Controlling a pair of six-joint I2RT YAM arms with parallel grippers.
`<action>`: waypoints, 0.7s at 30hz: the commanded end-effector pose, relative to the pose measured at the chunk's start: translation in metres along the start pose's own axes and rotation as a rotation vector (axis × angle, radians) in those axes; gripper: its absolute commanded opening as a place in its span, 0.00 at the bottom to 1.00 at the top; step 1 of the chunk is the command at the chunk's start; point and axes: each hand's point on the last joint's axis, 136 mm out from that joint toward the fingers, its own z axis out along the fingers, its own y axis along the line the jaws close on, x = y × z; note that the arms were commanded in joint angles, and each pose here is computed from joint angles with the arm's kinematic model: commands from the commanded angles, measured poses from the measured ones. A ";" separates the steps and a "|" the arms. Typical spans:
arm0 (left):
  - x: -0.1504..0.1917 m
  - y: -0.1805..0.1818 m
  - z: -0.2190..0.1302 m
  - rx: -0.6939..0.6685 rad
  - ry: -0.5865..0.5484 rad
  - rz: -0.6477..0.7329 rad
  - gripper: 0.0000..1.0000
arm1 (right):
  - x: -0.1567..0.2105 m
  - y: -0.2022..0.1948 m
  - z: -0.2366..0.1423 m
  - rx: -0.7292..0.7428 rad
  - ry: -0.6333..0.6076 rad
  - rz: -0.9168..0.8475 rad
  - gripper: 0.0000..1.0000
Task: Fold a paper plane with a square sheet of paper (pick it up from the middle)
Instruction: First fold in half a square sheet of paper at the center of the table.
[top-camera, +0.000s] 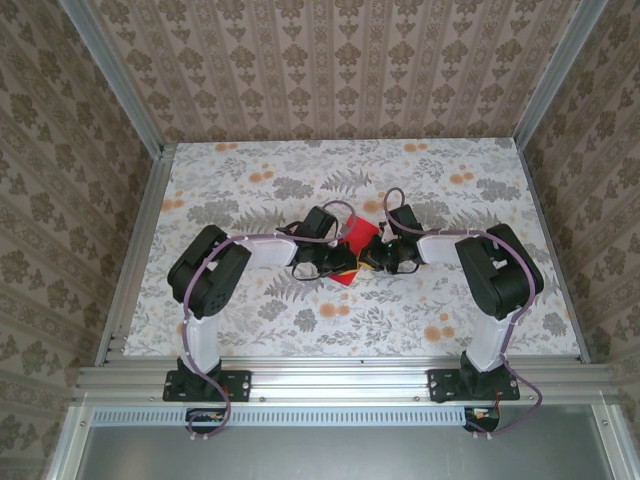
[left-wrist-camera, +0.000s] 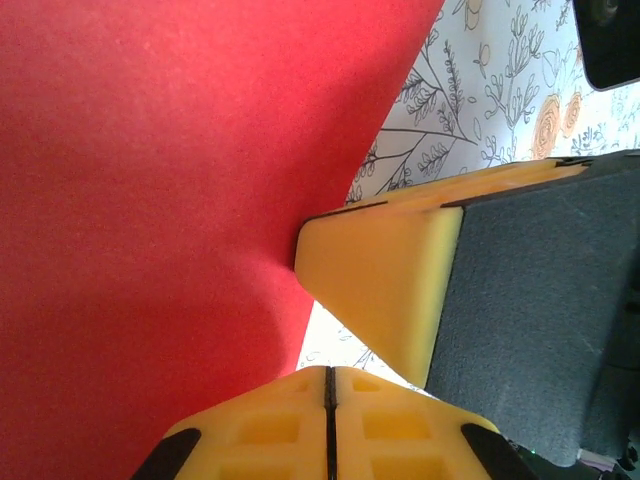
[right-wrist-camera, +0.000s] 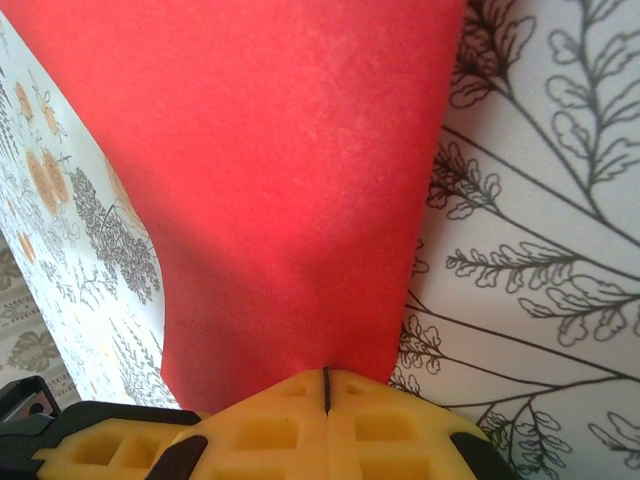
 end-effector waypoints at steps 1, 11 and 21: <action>0.014 0.011 0.011 -0.038 0.066 -0.023 0.09 | 0.007 -0.028 0.007 0.084 0.004 0.074 0.04; 0.043 0.053 0.010 -0.179 0.142 -0.075 0.05 | 0.000 -0.024 0.007 0.075 -0.002 0.061 0.04; 0.071 0.082 0.004 -0.260 0.204 -0.094 0.01 | -0.037 -0.027 0.000 0.098 -0.032 -0.010 0.05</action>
